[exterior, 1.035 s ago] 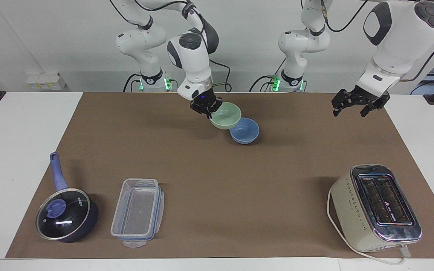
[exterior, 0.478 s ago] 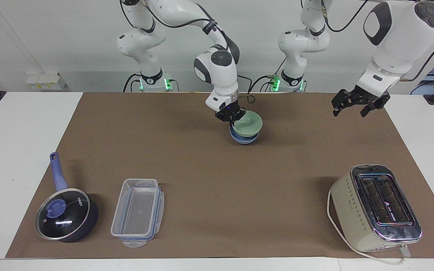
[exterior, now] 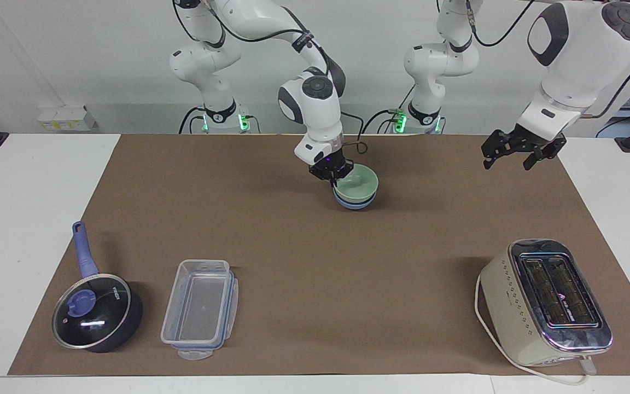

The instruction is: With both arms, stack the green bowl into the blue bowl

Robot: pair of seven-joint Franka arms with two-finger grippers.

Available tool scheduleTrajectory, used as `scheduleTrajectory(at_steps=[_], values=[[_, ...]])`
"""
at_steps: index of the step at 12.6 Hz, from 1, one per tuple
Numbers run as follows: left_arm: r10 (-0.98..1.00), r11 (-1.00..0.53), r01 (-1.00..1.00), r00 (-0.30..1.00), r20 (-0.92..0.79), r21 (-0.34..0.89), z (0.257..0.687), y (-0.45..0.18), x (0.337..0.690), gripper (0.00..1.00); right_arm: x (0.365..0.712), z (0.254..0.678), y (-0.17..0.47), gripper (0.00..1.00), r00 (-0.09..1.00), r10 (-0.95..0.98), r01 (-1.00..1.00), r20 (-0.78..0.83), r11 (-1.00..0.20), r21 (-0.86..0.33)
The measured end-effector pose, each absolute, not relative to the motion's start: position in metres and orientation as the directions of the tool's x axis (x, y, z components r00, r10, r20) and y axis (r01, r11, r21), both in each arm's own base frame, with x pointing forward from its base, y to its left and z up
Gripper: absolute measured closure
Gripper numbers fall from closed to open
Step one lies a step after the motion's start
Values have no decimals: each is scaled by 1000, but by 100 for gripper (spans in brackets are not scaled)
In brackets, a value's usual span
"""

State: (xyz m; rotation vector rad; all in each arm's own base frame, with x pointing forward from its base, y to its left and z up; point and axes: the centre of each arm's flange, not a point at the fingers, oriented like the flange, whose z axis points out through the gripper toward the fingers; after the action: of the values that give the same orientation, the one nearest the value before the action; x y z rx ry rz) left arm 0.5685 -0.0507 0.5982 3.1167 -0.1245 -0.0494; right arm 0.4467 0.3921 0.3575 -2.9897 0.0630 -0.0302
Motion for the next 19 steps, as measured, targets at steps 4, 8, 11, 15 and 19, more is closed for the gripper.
scheduleTrajectory(at_steps=[4,8,11,15,19], values=[[-80,-997,-79,996,-31,23,598,-51,569,0,449,357,394,80,998,-48,-41,36,-985,-166],[-80,-997,-79,996,-31,23,598,-51,569,0,452,365,394,61,997,-52,-43,48,-983,-177],[-80,-997,-79,996,-31,23,598,-51,569,0,472,408,360,28,991,-113,-98,66,-976,-193],[-80,-997,-79,996,-31,23,598,-51,569,0,498,485,256,0,972,-222,-206,72,-961,-183],[-80,-997,-79,996,-31,23,598,-51,569,0,518,540,127,0,974,-192,-175,120,-975,-138]])
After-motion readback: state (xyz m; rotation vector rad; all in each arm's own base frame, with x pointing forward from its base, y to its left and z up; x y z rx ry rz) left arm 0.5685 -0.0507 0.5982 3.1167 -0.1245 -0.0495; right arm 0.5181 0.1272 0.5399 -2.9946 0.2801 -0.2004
